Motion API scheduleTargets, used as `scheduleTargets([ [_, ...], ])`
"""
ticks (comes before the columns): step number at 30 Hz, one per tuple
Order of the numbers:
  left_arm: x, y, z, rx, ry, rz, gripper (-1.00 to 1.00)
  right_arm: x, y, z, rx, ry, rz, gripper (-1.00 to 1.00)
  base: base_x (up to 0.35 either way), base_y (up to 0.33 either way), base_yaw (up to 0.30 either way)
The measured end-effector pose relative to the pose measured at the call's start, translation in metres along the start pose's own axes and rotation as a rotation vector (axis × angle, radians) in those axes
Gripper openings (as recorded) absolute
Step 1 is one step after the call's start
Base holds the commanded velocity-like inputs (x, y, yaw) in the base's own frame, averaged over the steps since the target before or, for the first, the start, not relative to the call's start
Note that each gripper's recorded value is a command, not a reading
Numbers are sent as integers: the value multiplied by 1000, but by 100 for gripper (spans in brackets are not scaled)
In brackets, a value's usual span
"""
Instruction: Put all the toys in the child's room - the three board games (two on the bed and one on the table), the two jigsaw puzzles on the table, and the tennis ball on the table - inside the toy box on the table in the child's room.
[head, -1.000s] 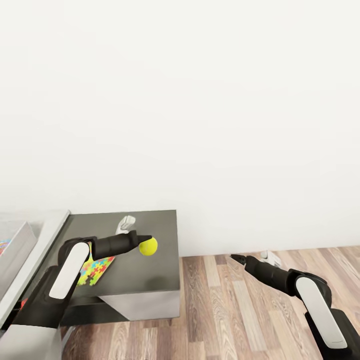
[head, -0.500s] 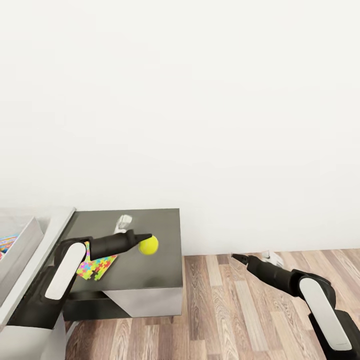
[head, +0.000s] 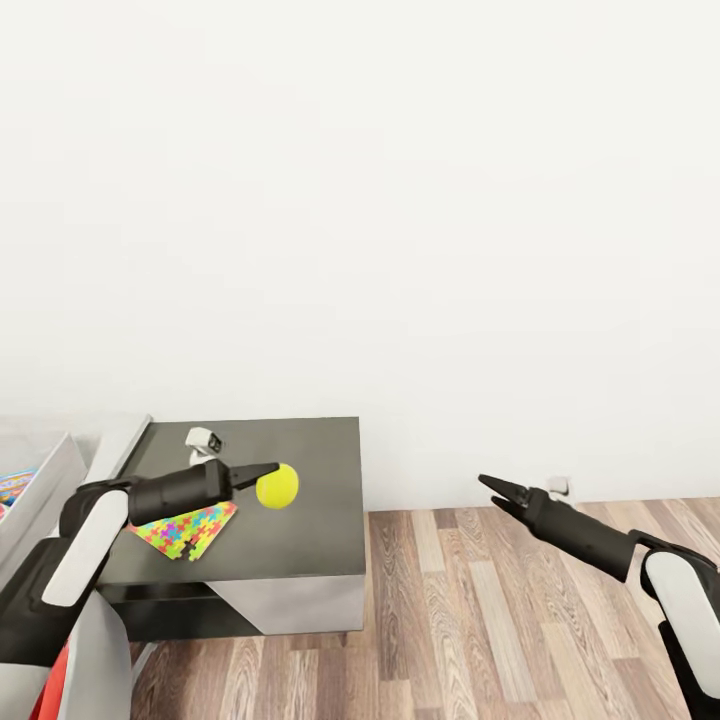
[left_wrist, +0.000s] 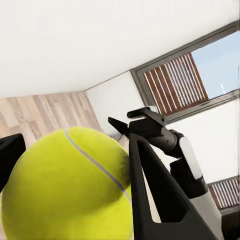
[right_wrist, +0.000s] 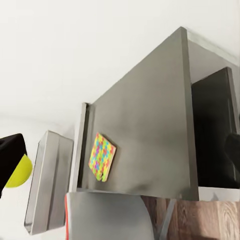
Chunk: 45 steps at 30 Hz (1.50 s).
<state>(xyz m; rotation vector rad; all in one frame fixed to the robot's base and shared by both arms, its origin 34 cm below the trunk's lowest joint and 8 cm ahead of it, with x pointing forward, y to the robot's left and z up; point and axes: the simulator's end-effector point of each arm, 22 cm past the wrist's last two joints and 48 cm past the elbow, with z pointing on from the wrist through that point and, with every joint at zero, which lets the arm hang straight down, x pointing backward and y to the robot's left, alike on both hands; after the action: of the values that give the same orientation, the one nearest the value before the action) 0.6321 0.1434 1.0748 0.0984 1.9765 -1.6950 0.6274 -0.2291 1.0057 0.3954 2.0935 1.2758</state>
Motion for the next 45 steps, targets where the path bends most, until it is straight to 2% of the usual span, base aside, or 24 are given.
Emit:
scheduleTargets([
  [21,-2,-6,-4,13,-11,6,-100,-6,5,-2,-14,-23,-5,100,0,0,16],
  [45,-7,-25,-5,28,-18,41,-100,-12,23,-8,-36,-41,-29,100,0,0,147],
])
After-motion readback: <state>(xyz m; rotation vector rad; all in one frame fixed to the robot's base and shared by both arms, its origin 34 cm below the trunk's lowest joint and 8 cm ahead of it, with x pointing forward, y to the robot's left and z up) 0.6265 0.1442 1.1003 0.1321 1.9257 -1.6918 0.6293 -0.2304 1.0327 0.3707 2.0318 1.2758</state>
